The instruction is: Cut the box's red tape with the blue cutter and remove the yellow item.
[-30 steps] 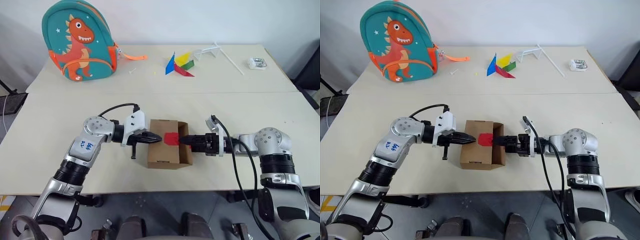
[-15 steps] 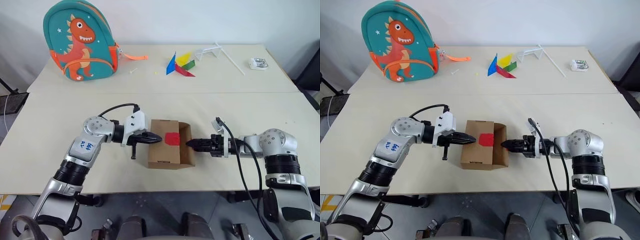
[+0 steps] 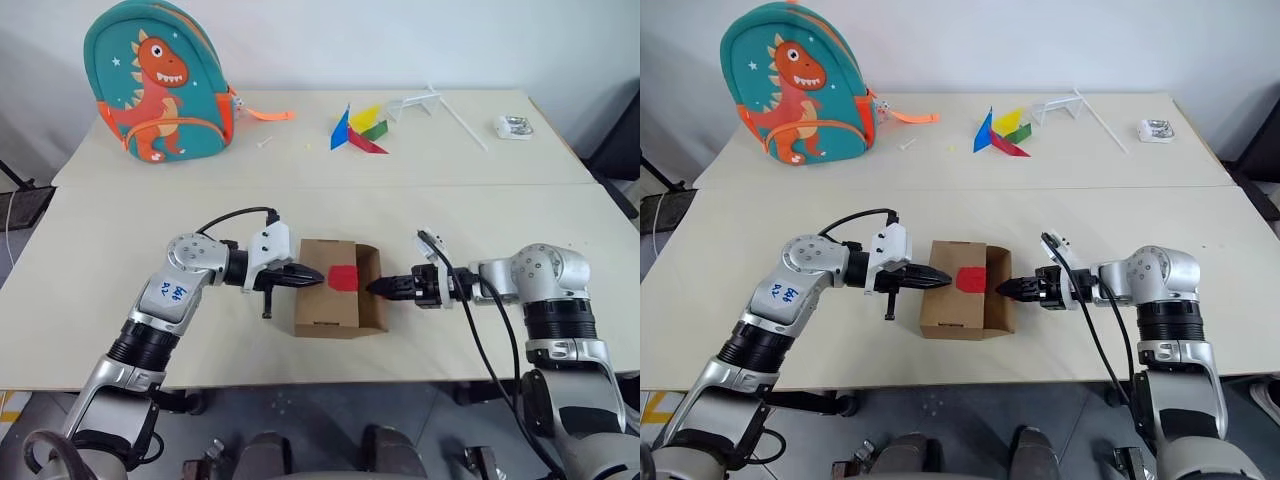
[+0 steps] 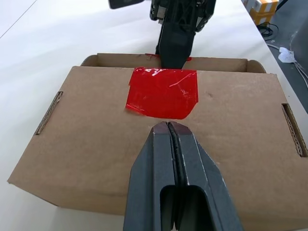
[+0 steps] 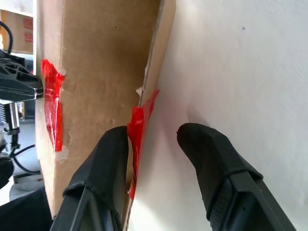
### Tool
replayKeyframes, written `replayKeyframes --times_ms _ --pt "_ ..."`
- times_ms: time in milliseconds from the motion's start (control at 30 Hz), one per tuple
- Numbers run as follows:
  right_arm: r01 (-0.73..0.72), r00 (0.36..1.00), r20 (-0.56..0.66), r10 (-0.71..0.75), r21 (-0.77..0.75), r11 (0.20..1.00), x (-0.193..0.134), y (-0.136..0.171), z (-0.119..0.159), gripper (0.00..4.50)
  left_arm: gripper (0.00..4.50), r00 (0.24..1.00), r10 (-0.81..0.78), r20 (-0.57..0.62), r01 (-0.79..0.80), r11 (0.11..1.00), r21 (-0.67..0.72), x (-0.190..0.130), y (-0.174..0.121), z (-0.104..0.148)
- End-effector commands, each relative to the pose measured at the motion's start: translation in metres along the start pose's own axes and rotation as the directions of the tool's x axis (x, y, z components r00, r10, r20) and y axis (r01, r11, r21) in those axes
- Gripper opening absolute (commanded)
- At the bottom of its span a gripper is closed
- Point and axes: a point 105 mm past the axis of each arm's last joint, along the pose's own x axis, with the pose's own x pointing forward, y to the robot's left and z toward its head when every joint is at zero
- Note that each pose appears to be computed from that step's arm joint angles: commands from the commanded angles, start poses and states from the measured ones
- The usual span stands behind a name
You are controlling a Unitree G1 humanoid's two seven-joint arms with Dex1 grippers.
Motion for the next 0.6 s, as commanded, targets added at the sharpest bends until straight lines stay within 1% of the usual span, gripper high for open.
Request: replayKeyframes --times_ms 33,100,167,233,333,467,600 --pt "0.134 0.989 -0.065 -0.133 0.012 0.991 0.008 -0.018 -0.014 2.10 0.00 0.999 -0.019 -0.046 0.018 0.999 -0.030 0.005 -0.005 -0.014" --pt "0.132 0.989 -0.067 -0.131 0.009 0.991 0.009 -0.015 -0.014 2.10 0.00 0.999 -0.019 -0.046 0.018 0.999 -0.029 0.005 -0.004 -0.013" --pt "0.135 0.989 -0.067 -0.134 0.007 0.991 0.009 -0.015 -0.014 1.74 0.00 0.999 -0.018 -0.046 0.016 0.999 -0.029 0.005 -0.004 -0.013" --pt "0.137 0.989 -0.062 -0.136 0.010 0.991 0.007 -0.016 -0.014 1.18 0.00 0.999 -0.016 -0.046 0.014 1.000 -0.028 0.005 -0.004 -0.013" --pt "0.145 0.988 -0.047 -0.145 0.008 0.989 0.002 -0.016 -0.011 0.07 0.00 0.999 -0.012 -0.048 0.011 1.000 -0.027 0.004 -0.003 -0.013" --pt "0.145 0.989 -0.004 -0.145 0.006 0.989 -0.007 -0.013 -0.001 0.02 0.00 0.999 -0.005 -0.048 0.003 1.000 -0.030 0.002 -0.003 -0.014" --pt "0.110 0.993 0.039 -0.110 -0.017 0.994 -0.016 -0.003 0.011 0.02 0.00 0.999 0.006 -0.042 -0.007 0.999 -0.038 0.003 -0.003 -0.015"
